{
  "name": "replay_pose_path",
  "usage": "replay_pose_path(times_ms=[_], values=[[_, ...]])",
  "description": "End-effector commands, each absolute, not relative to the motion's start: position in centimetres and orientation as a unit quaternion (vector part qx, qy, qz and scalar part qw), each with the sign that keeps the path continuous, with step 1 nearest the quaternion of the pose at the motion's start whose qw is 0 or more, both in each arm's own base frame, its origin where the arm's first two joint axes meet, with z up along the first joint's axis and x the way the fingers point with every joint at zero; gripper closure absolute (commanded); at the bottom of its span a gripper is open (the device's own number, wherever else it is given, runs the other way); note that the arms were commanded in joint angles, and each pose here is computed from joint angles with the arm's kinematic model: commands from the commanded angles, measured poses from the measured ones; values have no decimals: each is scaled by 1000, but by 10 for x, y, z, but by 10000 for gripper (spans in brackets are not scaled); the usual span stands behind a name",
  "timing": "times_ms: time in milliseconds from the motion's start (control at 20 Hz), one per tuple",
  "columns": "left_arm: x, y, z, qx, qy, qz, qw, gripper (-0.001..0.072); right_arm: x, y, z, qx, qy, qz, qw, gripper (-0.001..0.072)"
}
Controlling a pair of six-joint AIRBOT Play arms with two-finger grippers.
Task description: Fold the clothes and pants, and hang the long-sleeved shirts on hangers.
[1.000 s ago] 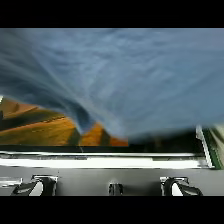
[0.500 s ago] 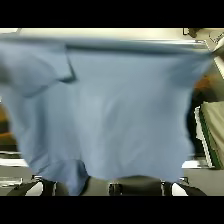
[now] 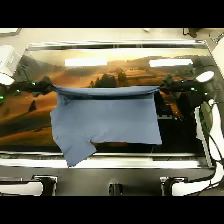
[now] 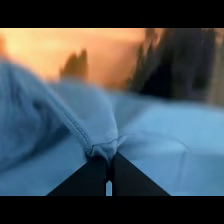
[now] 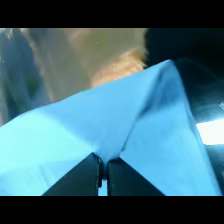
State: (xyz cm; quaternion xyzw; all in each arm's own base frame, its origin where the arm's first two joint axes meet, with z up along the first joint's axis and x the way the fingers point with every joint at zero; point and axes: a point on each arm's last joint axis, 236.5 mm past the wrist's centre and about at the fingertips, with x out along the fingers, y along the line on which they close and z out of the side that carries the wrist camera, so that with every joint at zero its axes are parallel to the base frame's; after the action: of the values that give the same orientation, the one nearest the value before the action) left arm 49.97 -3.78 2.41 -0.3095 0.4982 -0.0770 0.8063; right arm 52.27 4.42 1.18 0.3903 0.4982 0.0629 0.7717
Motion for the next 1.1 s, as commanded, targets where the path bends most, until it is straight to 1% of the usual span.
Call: replay_pose_path(times_ms=[0,50,100,150,200,250,350,400,450,550,650,700,750,850,950,1050], values=[[490,-57,-9,-347,543,-93,759,683,538,57,3,400,484,65,775,671],[484,-55,-5,-347,553,-98,751,597,534,50,8,394,490,67,775,671],[477,-48,0,-345,565,-104,742,369,526,37,17,386,500,68,772,629],[466,-32,8,-334,581,-103,735,150,515,19,27,380,512,66,768,464],[452,-6,14,-315,602,-91,727,134,497,-2,39,374,530,62,758,249],[433,22,17,-293,628,-70,718,134,469,-20,46,369,561,61,738,217],[381,80,13,-251,681,2,688,135,396,-66,38,325,641,4,695,216],[357,100,7,-244,696,31,675,192,366,-83,29,300,670,-33,678,217],[337,105,-1,-251,701,35,666,292,339,-94,19,281,688,-64,666,218],[298,91,-32,-291,704,25,647,297,306,-92,-2,269,695,-90,661,220],[269,58,-63,-333,695,-15,637,295,285,-70,-23,290,698,-81,650,221],[259,40,-73,-355,688,-38,633,269,276,-60,-31,298,705,-69,640,221],[253,26,-81,-371,681,-57,629,260,267,-49,-36,308,714,-56,627,221],[253,13,-92,-392,668,-71,629,260,259,-37,-39,318,723,-36,612,222],[260,10,-100,-406,658,-64,631,260,260,-31,-36,328,723,-26,608,222],[267,1,-103,-416,652,-77,628,260,262,-24,-33,338,721,-14,605,222]])
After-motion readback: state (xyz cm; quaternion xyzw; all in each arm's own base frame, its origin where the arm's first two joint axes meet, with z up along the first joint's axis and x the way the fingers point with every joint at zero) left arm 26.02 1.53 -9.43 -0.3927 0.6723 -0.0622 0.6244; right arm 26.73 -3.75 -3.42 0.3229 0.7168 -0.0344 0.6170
